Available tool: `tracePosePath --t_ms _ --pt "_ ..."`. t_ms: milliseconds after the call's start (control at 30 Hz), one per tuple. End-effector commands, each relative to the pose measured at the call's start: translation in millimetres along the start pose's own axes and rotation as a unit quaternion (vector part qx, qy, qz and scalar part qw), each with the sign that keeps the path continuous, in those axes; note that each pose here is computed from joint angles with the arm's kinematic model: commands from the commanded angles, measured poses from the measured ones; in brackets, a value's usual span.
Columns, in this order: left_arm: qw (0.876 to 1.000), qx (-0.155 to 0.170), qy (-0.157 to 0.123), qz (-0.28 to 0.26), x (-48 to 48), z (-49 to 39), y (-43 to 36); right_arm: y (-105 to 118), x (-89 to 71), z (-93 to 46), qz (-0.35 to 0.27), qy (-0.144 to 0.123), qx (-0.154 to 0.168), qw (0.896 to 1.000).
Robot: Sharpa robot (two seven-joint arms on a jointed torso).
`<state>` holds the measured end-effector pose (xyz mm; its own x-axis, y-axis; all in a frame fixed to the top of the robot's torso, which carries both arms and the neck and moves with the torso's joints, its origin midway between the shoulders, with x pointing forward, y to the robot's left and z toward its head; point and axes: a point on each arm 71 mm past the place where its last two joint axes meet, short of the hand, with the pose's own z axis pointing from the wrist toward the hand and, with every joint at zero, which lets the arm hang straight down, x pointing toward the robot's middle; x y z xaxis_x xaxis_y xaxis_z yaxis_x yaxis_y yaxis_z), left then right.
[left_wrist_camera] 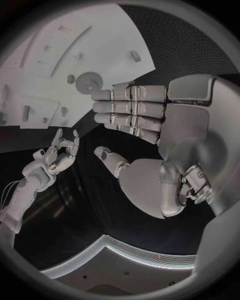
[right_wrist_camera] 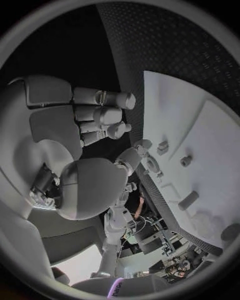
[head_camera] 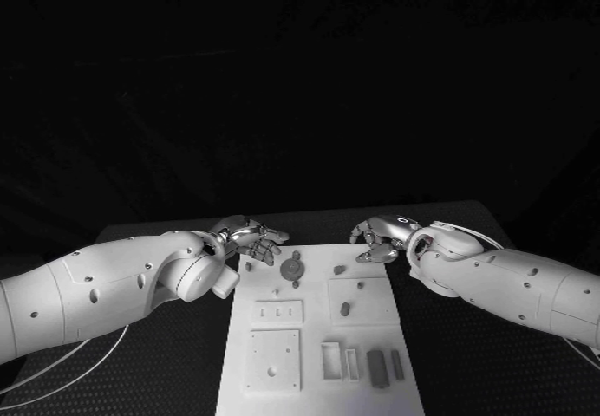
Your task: Assemble the parts on the task board
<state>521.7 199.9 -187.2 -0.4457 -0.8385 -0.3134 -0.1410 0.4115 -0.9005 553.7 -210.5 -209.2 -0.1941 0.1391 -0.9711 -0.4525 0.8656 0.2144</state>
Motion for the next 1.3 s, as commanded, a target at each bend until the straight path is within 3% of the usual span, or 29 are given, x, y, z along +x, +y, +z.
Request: tracePosePath --t_ms 33,233,500,1300 --pt "1.0 0.019 0.009 -0.003 1.2 0.2 -3.2 6 9.2 0.6 0.002 0.037 -0.05 0.998" --pt "1.0 0.023 0.007 -0.003 -0.1 -1.0 -3.1 8 17.8 1.8 0.007 0.051 -0.062 0.997" --pt "1.0 0.028 0.007 -0.003 -0.4 -2.7 -3.5 6 22.6 5.9 0.01 0.036 -0.054 0.998" --pt "0.999 0.03 0.014 -0.003 2.1 -3.6 -4.7 10 32.7 9.8 0.014 0.041 -0.05 0.998"
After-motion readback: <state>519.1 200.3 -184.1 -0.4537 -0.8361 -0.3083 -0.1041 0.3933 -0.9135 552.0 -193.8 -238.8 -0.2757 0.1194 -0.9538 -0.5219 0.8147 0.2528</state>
